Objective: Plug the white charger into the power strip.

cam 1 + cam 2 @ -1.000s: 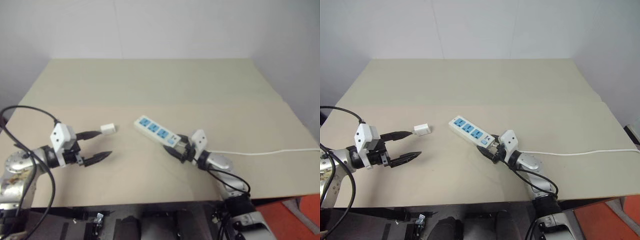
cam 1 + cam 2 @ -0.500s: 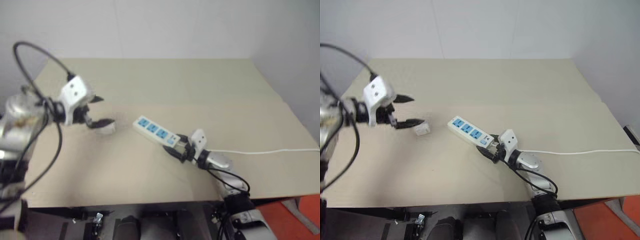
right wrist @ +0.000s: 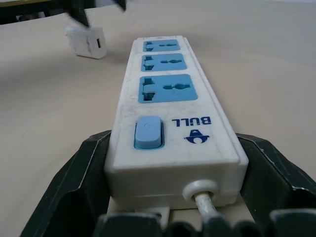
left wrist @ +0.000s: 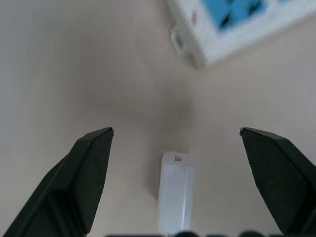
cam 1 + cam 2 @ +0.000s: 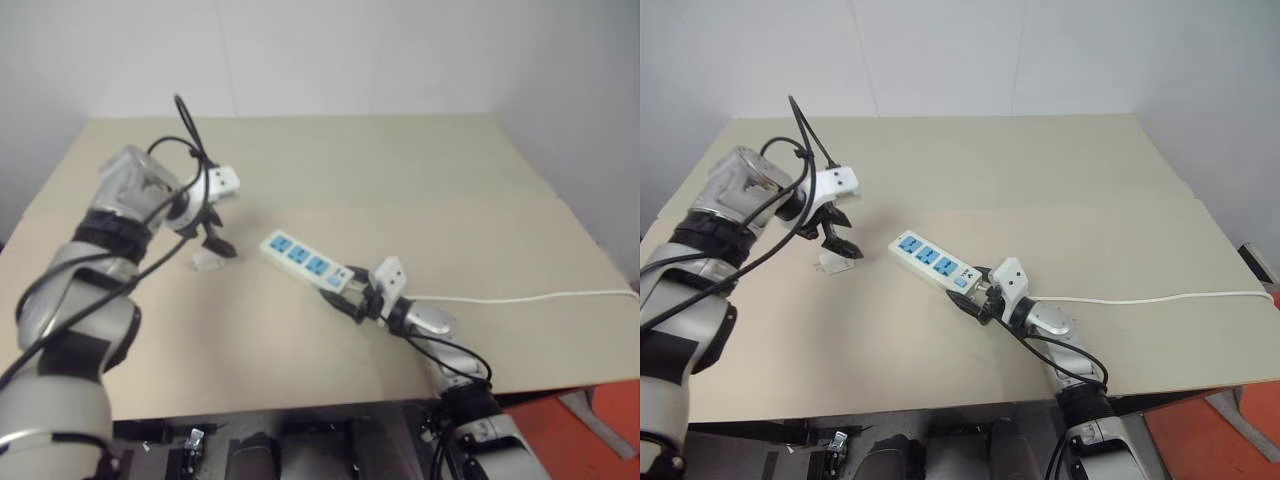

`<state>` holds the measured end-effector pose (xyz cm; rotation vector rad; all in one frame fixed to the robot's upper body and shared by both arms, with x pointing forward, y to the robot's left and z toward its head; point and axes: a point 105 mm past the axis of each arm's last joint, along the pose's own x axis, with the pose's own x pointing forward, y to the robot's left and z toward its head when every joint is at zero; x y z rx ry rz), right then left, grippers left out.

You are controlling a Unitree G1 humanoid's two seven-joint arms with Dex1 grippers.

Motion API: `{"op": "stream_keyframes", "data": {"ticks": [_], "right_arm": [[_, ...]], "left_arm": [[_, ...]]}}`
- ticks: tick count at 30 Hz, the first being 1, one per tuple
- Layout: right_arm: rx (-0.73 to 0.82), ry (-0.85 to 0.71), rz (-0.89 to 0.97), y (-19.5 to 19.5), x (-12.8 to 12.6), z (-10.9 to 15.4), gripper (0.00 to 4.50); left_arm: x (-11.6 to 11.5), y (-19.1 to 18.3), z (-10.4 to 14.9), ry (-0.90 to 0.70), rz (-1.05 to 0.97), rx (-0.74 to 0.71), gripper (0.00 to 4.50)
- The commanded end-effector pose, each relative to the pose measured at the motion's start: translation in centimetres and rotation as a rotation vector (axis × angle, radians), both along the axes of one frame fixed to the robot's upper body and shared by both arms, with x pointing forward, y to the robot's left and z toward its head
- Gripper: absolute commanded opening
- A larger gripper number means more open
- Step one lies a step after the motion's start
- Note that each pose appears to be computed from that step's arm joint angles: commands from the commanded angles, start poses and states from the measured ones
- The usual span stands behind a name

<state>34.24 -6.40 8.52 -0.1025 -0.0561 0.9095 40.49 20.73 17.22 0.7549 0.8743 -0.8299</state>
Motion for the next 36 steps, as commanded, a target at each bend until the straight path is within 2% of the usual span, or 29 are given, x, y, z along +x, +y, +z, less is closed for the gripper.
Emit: {"op": "stream_keyframes", "data": {"ticks": [1, 9, 15, 27, 30, 36], "right_arm": [[-0.007, 0.008, 0.007, 0.4, -0.4, -0.6, 3.44], [-0.005, 0.008, 0.01, 0.9, -0.5, -0.8, 3.44], [-0.006, 0.01, 0.015, 1.1, -0.6, -0.8, 3.44], [0.004, 0.017, 0.005, 1.3, -0.6, -1.0, 3.44], [0.005, 0.019, 0.001, 1.3, -0.6, -1.0, 3.44], [0.004, 0.019, 0.005, 1.5, -0.7, -1.1, 3.44]], "left_arm": [[0.6, 0.3, 0.4, -0.011, -0.029, 0.079, 4.5], [1.3, -0.3, -1.2, 0.005, 0.0, 0.128, 4.5], [1.5, -0.2, -1.6, 0.008, -0.028, 0.232, 4.5], [1.6, -1.1, -2.1, 0.019, -0.057, 0.269, 4.5], [1.5, -0.8, -2.4, 0.036, -0.052, 0.285, 3.91], [1.4, -0.3, -2.7, 0.045, -0.051, 0.329, 2.01]]}}
